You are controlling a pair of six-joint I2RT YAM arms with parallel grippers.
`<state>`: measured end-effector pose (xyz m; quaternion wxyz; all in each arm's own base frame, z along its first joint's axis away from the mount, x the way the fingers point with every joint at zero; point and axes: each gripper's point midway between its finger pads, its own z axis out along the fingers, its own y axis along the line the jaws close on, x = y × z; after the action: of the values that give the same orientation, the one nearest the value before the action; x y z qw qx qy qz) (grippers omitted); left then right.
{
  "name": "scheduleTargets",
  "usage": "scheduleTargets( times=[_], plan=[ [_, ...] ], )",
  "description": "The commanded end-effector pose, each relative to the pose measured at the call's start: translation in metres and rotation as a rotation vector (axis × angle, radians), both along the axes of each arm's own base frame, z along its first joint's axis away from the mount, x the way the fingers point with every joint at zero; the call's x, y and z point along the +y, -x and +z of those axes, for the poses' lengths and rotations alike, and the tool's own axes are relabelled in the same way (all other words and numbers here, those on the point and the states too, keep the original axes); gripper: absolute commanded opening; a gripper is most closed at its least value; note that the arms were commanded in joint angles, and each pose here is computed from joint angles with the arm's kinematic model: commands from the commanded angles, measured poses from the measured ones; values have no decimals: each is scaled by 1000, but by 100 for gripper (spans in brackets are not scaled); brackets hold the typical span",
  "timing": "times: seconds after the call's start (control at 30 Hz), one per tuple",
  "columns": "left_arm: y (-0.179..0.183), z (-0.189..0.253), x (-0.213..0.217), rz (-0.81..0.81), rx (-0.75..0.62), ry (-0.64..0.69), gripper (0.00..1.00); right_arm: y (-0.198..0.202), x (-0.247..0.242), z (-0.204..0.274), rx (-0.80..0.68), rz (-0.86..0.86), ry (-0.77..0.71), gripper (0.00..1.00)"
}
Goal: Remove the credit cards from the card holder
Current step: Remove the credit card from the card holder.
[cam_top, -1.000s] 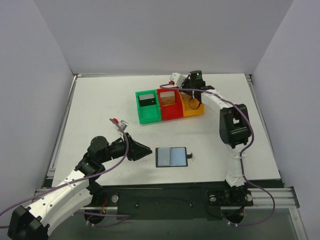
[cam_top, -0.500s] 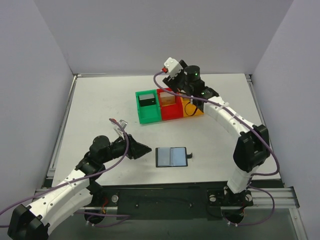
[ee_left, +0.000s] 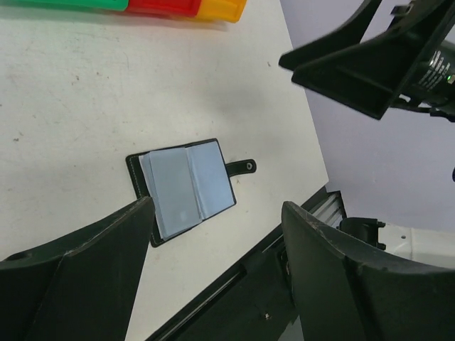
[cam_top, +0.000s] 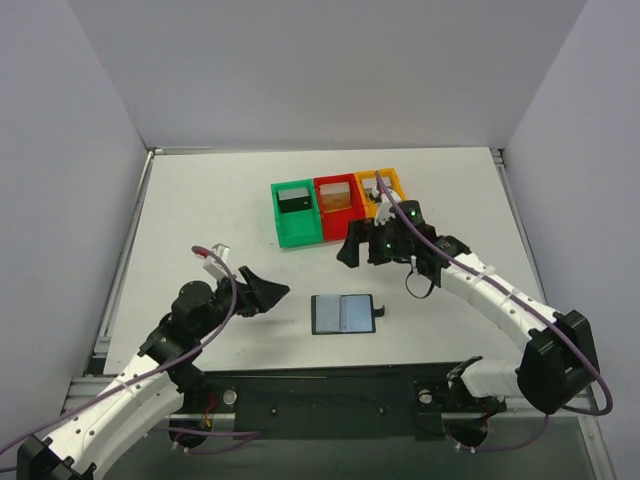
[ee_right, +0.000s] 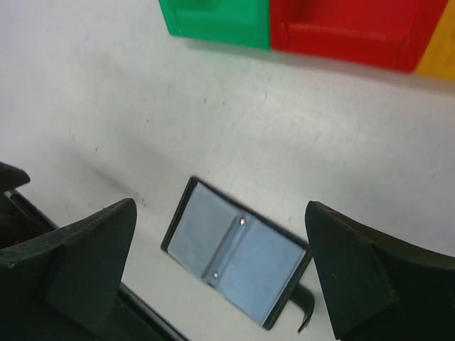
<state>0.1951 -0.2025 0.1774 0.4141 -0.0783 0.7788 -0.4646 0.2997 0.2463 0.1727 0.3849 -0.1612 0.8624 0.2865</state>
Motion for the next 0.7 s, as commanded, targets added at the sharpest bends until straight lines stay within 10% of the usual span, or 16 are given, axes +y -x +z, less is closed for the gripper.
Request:
scheduleTargets(
  times=[0.0,0.67],
  plan=[
    [5,-13,-7,-30,44,45,82,44,3,-6,34,-30,63,100],
    [18,-62,-50,-55,167,-113,65,106,-29,-90,73,-153,364,88]
  ],
)
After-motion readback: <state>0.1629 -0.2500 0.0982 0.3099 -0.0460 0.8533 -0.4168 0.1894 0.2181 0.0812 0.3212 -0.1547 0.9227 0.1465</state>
